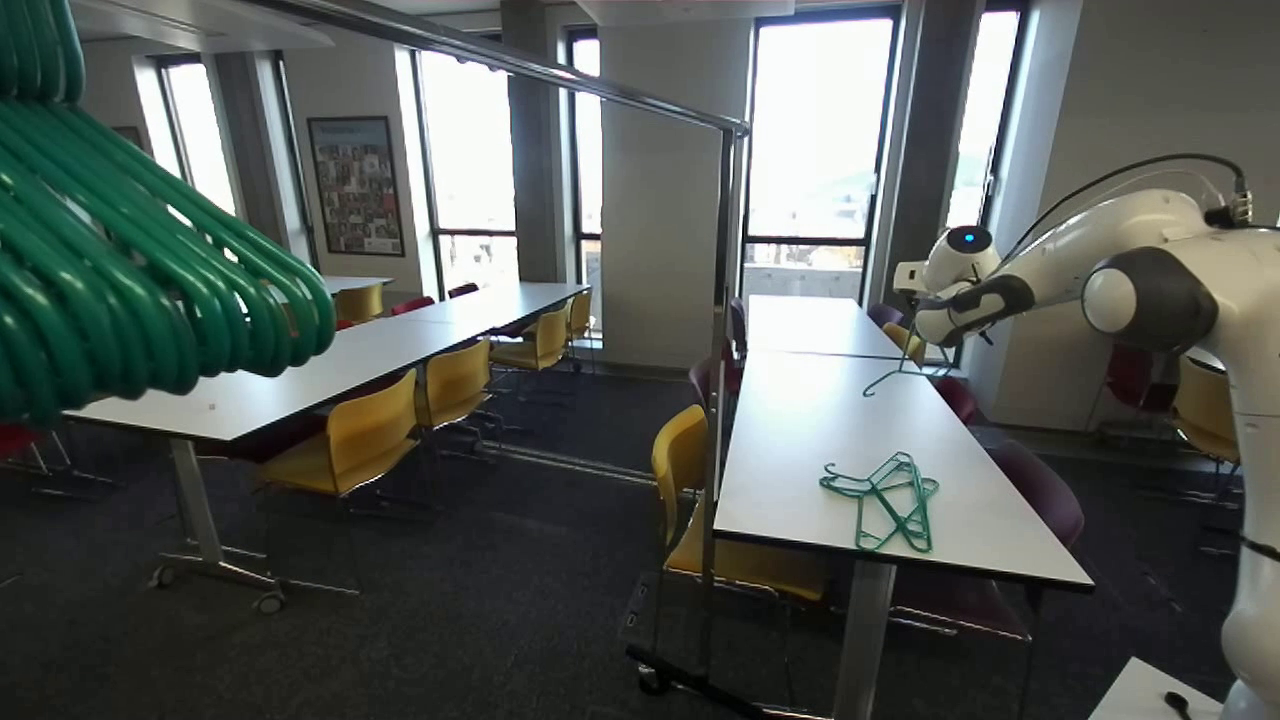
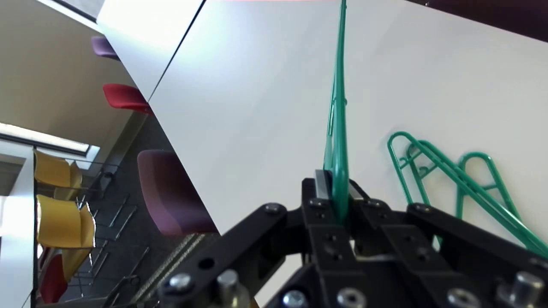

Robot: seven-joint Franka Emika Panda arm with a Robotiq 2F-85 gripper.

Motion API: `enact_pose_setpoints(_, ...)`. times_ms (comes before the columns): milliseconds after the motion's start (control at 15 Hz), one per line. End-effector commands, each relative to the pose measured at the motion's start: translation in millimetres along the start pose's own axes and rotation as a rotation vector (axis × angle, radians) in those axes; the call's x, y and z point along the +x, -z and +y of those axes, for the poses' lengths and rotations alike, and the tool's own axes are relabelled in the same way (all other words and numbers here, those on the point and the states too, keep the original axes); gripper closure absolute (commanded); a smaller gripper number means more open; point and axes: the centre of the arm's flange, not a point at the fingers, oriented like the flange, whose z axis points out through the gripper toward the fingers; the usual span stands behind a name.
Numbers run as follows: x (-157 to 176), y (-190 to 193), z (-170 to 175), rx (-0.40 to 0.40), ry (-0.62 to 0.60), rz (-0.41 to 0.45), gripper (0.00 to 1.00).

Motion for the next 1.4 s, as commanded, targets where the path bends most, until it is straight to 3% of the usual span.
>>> enact_pose_setpoints(0,20.1,-3.3,6.5,-0.04,-0.03,-0.063,0.98)
enact_pose_setpoints(333,58.4,25.9,23.8,-0.081,-0.168,0.093,0.98)
enact_pose_setpoints(600,91.9,34.1,22.9,-0.049,-0.164,0.193,0.98)
enact_pose_setpoints(1000,124.3,8.9,-20.6,0.227,-0.131,0.456,0.98)
enact_pose_setpoints(1333,113.8,-8.2,-46.6,0.395,-0.106,0.518,0.98)
